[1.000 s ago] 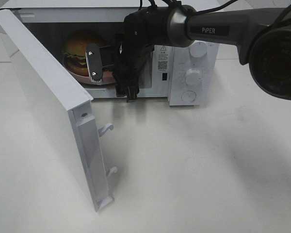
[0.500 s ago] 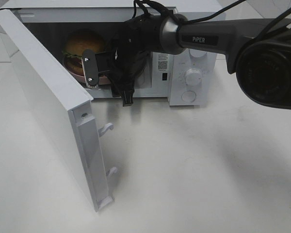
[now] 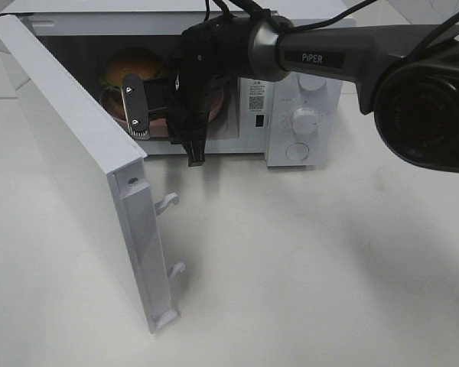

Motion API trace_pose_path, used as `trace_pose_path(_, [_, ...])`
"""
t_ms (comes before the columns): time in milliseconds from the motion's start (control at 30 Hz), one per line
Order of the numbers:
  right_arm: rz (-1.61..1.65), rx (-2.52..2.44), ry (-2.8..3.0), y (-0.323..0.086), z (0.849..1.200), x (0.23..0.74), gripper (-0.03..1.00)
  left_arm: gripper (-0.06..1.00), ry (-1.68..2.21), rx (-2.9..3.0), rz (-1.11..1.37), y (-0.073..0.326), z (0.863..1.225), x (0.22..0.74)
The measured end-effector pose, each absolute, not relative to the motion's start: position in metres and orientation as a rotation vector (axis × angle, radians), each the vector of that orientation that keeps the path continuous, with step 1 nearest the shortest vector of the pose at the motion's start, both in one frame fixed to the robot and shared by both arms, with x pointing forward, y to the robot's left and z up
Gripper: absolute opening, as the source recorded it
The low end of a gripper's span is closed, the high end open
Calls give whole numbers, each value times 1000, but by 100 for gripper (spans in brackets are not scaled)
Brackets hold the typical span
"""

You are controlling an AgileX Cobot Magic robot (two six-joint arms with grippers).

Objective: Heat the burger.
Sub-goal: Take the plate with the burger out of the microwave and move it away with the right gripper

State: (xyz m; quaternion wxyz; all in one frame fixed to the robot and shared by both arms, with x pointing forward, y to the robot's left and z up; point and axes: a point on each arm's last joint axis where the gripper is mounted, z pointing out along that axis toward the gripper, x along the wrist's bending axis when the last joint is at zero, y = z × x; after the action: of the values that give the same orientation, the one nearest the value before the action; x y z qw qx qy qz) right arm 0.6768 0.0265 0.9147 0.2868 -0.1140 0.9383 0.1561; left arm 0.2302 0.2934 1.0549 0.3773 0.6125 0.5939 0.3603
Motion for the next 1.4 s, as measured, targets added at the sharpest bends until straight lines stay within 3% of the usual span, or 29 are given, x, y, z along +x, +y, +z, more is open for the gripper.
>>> trace_pose_path(333, [420,-319,2503,27,918,676,27,97,1518,1566,921,293,1055,230])
trace_pose_path(767, [391,-395,2480,28,936,671,16,97,1518,1566,921,293,1055,230])
trace_pose_path(1400, [275,-607,2470,17,940,643,16,97,1518,1566,921,293,1055,230])
